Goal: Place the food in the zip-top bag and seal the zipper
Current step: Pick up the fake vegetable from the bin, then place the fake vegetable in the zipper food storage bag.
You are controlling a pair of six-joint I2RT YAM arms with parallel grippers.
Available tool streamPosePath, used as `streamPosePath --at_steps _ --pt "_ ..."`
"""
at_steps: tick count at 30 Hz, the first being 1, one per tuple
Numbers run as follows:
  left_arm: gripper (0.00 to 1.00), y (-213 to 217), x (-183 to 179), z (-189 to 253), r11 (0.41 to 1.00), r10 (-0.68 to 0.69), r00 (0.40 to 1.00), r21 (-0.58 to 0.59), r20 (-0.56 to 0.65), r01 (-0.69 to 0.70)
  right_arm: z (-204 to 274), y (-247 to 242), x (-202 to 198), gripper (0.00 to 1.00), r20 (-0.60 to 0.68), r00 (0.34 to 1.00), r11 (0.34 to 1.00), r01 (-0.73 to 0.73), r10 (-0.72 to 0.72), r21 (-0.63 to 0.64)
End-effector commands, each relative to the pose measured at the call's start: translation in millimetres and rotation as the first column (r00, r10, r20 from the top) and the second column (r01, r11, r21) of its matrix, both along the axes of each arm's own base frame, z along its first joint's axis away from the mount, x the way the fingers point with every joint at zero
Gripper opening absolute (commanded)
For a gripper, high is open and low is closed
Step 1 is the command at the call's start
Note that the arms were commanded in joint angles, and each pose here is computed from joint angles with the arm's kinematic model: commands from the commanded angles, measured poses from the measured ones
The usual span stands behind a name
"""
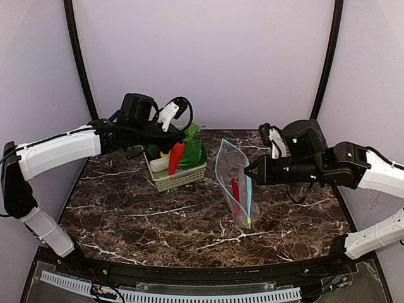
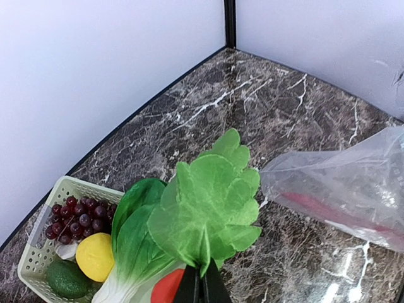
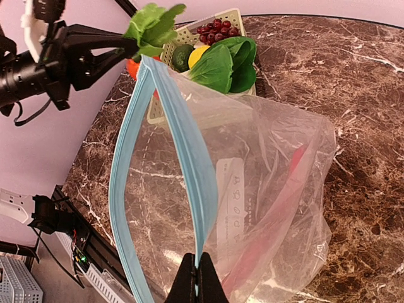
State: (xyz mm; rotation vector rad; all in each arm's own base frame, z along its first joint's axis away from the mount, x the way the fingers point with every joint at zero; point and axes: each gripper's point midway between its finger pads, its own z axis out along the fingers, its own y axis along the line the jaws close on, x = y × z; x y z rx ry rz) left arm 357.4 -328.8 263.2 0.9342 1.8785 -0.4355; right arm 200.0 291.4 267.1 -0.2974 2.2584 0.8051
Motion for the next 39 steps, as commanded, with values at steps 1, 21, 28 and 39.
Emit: streamPosePath --at_steps 1,21,28,39 --pt "0.01 5.4 -26.0 48.4 0.990 -0.033 0.999 -0.135 0.014 0.034 0.8 -1.7 2.6 0.00 0.010 1.000 1.000 0.005 -0.005 0.001" --pt "0.01 -29.7 -152.2 158.6 0.755 -0.442 0.897 -0.544 -0.012 0.365 -16.5 35.9 -1.9 0.00 -0.056 0.992 0.994 -0.108 0.110 0.028" --pt "0.01 -41.0 -168.4 202.3 0.636 -0.506 0.858 -0.632 0.094 0.444 -16.2 36.5 -6.0 0.00 -0.061 0.990 0.991 -0.121 0.124 0.057" --pt "0.01 -54.1 -162.2 215.0 0.596 -0.508 0.846 -0.644 0.160 0.480 -11.4 37.1 -8.1 0.00 -0.059 0.989 0.989 -0.130 0.134 0.070"
